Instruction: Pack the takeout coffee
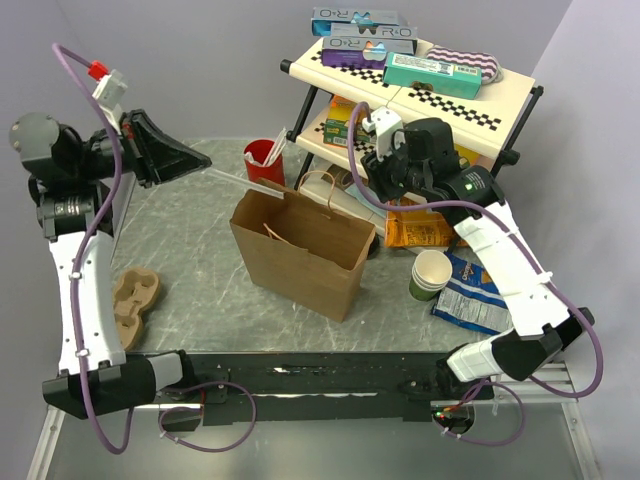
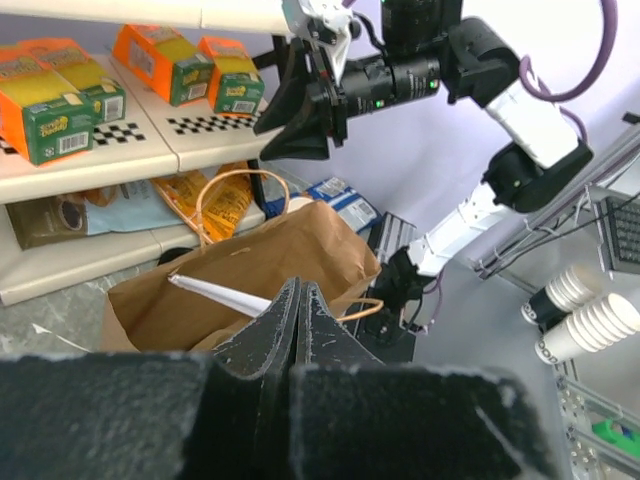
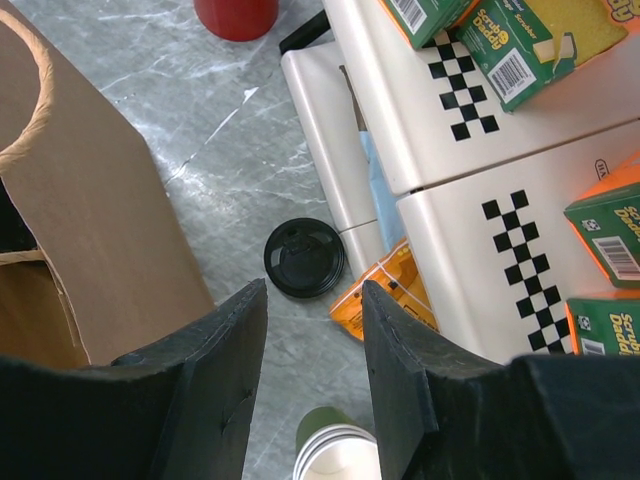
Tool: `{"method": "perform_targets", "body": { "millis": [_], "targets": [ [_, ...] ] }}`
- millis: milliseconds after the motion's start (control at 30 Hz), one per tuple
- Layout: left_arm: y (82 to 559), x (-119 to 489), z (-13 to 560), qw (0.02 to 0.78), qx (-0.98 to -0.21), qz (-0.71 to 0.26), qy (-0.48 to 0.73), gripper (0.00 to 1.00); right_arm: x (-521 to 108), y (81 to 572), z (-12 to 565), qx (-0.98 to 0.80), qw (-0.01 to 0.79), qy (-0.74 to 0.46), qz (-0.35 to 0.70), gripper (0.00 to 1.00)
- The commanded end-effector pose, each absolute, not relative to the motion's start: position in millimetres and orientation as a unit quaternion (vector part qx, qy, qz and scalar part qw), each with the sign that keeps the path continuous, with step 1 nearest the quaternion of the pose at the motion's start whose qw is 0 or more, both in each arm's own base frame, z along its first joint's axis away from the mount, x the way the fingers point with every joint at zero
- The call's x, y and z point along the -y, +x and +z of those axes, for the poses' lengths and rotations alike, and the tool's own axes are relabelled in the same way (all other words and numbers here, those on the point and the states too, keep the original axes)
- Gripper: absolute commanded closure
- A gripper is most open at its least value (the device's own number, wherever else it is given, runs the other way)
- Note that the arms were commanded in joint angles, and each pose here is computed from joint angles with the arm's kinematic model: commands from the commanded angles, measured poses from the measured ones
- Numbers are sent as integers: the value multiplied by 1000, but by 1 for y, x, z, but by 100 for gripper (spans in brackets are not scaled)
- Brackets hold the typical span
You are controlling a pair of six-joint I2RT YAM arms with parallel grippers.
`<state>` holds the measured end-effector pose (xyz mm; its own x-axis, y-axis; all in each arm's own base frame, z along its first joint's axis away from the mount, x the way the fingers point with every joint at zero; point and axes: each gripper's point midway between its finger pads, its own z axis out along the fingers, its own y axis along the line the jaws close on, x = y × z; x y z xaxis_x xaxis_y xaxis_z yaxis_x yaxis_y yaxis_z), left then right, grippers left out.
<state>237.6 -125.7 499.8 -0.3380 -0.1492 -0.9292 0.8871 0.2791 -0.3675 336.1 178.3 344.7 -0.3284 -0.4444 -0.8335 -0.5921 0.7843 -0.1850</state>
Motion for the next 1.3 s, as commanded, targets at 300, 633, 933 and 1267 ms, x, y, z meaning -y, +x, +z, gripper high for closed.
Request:
{"method": "perform_targets", "body": {
  "millis": [300, 633, 933, 1267],
  "targets": [
    [265, 176, 458, 468, -665, -473, 339, 99, -162, 327, 365, -799, 514, -305, 65, 50],
    [283, 213, 427, 456, -677, -439, 377, 99, -156, 325, 363, -800, 515, -300, 62, 49],
    [288, 237, 413, 437, -674, -442, 400, 99, -153, 325, 360, -801, 516, -296, 63, 48],
    [265, 260, 406, 424, -650, -400, 487, 99, -152, 328, 358, -804, 513, -294, 64, 48]
  ]
}}
